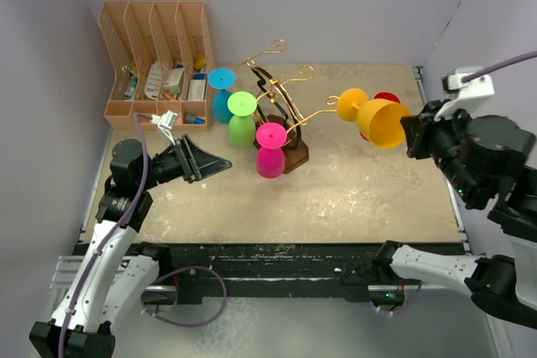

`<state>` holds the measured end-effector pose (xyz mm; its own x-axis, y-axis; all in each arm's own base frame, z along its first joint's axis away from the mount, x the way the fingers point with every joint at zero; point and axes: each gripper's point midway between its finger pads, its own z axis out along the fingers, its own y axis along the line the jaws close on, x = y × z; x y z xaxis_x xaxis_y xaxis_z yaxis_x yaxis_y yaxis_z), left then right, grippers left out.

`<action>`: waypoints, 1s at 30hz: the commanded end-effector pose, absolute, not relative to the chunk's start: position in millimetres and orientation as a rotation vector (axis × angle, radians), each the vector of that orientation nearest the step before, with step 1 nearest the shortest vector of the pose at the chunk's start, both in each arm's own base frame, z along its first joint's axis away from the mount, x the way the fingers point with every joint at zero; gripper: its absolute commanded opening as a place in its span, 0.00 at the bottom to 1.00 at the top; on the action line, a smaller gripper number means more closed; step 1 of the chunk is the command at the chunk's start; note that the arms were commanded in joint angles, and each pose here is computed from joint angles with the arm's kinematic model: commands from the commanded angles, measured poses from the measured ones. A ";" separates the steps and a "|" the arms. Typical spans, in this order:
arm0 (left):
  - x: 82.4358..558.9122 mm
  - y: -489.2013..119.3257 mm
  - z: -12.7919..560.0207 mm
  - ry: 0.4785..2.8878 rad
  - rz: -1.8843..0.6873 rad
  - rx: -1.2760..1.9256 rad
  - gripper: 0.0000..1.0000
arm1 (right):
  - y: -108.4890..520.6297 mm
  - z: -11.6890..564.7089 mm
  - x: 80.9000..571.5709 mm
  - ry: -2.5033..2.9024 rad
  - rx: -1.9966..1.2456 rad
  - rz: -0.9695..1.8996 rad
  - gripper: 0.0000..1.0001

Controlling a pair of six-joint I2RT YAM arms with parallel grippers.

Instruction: Take the wine glass off the wine glass rack

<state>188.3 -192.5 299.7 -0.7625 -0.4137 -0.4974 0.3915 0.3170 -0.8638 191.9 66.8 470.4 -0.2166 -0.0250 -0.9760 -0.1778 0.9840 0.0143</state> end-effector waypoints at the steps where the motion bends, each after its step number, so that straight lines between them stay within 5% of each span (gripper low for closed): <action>1: 191.8 -188.9 309.7 1.868 -1.437 0.058 0.59 | 57.9 426.7 207.2 1.898 -0.063 -0.051 0.00; 16: 191.2 -173.0 294.5 1.922 -1.215 0.118 0.58 | 72.6 321.4 217.7 2.128 -0.091 -0.134 0.00; 30: 191.6 -165.2 280.4 1.952 -1.130 0.122 0.58 | 38.2 239.0 307.7 2.317 0.213 0.123 0.00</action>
